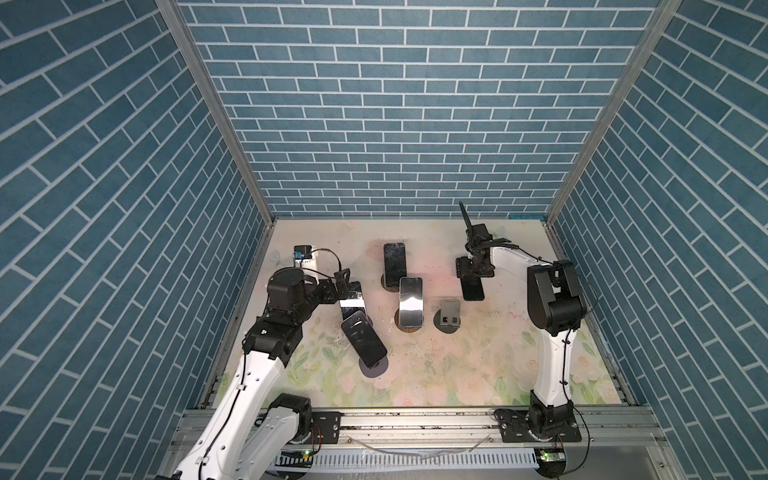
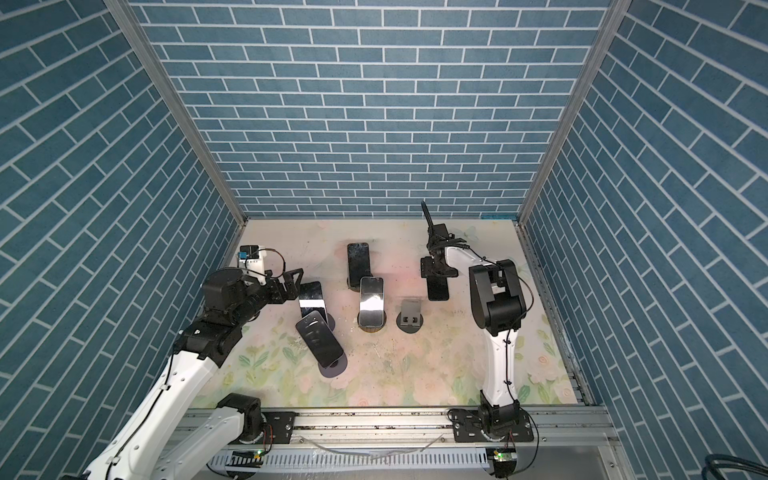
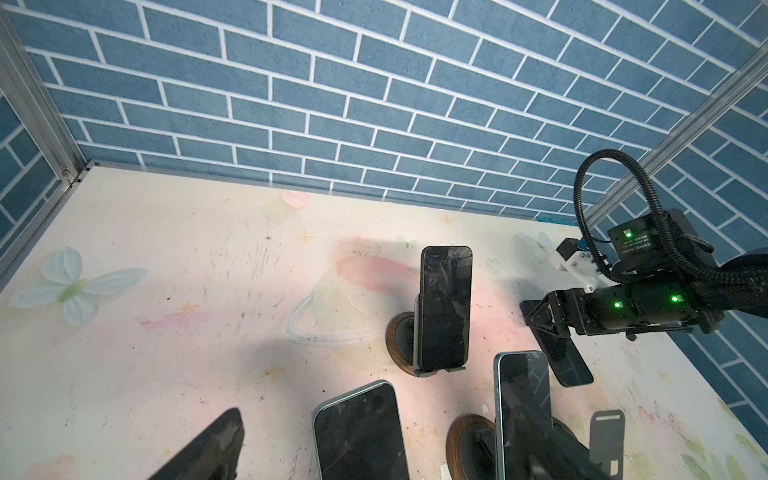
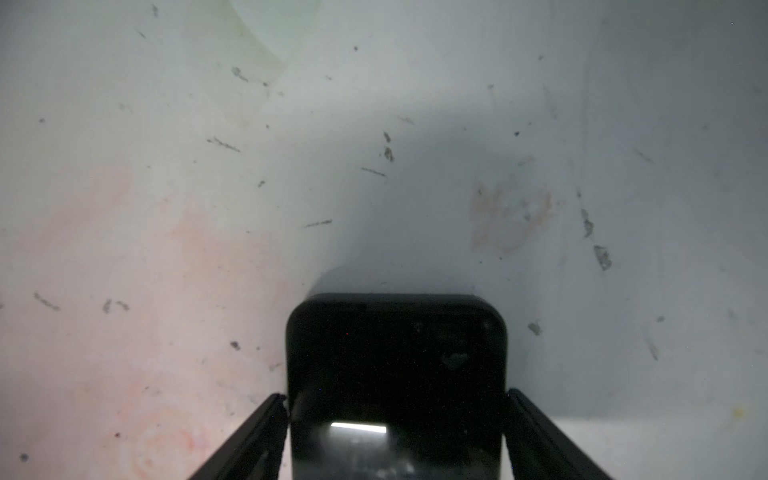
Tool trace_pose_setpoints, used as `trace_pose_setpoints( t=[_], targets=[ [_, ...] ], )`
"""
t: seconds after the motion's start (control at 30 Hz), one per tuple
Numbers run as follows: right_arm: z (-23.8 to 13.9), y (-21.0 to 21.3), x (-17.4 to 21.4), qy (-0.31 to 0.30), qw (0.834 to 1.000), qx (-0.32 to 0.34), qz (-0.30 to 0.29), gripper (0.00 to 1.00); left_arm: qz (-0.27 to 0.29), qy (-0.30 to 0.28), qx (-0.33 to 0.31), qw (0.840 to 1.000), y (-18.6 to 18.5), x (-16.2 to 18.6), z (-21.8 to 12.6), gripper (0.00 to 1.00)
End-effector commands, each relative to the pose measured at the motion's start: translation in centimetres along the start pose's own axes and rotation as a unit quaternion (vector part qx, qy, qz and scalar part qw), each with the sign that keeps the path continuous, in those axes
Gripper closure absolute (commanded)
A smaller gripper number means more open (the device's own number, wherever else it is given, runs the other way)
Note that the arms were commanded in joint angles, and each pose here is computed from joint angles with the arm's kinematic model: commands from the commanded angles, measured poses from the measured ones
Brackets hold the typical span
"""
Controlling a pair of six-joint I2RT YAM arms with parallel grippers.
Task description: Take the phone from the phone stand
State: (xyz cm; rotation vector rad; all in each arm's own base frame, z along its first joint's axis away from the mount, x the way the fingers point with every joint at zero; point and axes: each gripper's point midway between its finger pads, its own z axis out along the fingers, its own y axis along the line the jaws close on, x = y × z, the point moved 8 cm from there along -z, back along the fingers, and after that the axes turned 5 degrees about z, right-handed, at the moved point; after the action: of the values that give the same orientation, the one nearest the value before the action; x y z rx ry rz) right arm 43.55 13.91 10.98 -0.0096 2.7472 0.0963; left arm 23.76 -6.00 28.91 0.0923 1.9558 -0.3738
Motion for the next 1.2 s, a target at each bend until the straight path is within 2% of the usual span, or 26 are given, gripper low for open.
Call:
trace_pose_setpoints(
  t=[0.0, 0.27, 0.47, 0.77, 1.17],
  targets=[
    [-5.6, 0.1, -1.3, -0.052, 0.998, -0.016, 0.022, 0.18, 0.003, -0.003, 0.006, 1.000, -0.2, 0.0, -0.2, 0.00],
    [-12.0, 0.7, 1.2, -0.085, 0.994, -0.049, 0.049, 0.18, -0.007, -0.001, 0.010, 1.000, -0.1, 0.4, 0.2, 0.00],
    [-14.8, 3.4, 5.3, -0.083, 0.995, -0.050, 0.026, 0.17, -0.013, -0.004, 0.011, 1.000, -0.1, 0.7, 0.3, 0.00],
    [-15.0, 6.4, 10.6, -0.055, 0.997, -0.053, 0.015, 0.17, -0.018, -0.002, 0.009, 1.000, 0.0, 0.9, 0.4, 0.00],
    [-13.0, 8.0, 13.2, -0.023, 1.000, -0.014, -0.006, 0.17, -0.022, -0.004, 0.008, 1.000, 0.0, 0.8, 0.3, 0.00]
  ],
)
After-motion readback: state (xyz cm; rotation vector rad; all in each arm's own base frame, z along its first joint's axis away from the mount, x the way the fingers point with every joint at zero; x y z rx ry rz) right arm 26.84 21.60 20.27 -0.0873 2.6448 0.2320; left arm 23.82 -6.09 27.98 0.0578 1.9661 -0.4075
